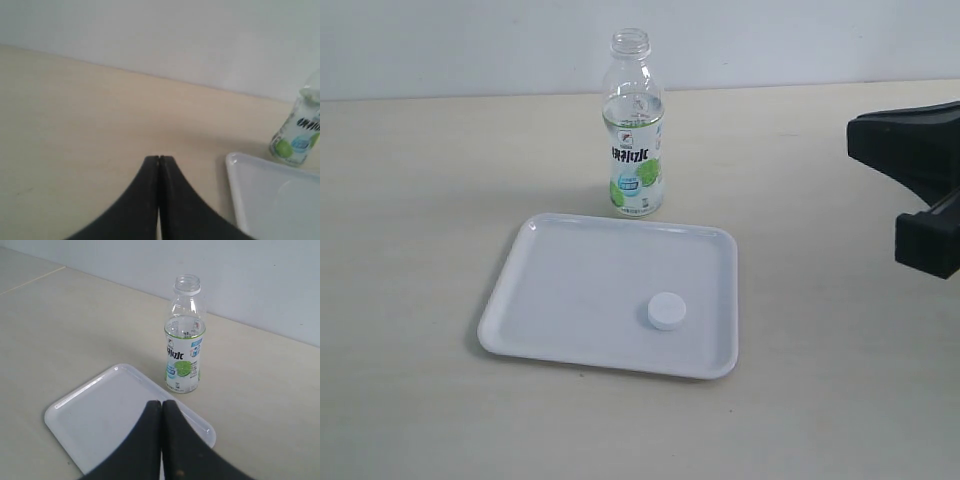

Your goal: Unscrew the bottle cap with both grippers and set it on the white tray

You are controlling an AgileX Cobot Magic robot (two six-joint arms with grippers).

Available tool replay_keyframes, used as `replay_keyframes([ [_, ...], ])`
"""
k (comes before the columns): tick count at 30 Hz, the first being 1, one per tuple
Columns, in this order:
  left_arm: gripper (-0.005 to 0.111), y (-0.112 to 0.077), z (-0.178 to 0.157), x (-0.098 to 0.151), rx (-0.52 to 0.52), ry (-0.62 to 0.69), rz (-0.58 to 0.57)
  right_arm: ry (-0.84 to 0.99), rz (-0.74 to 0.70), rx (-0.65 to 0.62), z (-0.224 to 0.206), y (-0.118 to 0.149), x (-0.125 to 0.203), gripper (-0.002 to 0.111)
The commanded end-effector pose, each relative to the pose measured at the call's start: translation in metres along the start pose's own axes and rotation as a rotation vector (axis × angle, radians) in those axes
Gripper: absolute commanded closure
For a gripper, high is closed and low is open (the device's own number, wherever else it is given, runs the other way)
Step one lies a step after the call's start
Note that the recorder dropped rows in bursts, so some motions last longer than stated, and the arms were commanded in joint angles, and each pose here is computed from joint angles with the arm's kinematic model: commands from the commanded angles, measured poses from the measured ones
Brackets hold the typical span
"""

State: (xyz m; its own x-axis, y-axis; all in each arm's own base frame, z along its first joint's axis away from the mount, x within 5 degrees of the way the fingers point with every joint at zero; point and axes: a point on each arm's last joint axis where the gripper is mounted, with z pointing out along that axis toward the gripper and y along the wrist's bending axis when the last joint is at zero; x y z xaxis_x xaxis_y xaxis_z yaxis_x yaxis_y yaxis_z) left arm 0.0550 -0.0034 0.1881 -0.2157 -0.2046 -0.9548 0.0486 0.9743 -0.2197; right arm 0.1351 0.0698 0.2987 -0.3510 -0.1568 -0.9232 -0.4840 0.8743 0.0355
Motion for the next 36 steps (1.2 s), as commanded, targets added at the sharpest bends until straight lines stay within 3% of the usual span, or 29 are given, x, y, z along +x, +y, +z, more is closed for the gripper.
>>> replay_keyframes([
  [1, 0.107, 0.006, -0.001, 0.007, -0.062, 0.064, 0.078, -0.010, -0.004, 0.004, 0.000, 0.000, 0.000, 0.108],
  [21, 0.107, 0.006, -0.001, 0.006, -0.065, 0.062, 0.087, -0.012, -0.066, 0.017, -0.003, -0.002, 0.001, 0.108],
  [25, 0.107, 0.006, -0.001, 0.006, -0.065, 0.062, 0.087, -0.033, -0.016, 0.133, -0.015, -0.018, 0.012, 0.108],
  [30, 0.107, 0.006, -0.001, 0.006, -0.065, 0.062, 0.085, -0.059, -0.010, 0.430, -0.045, -0.038, 0.067, 0.108],
  [36, 0.107, 0.006, -0.001, 0.006, -0.065, 0.062, 0.087, -0.030, -0.037, 0.451, -0.045, -0.035, 0.097, 0.108],
])
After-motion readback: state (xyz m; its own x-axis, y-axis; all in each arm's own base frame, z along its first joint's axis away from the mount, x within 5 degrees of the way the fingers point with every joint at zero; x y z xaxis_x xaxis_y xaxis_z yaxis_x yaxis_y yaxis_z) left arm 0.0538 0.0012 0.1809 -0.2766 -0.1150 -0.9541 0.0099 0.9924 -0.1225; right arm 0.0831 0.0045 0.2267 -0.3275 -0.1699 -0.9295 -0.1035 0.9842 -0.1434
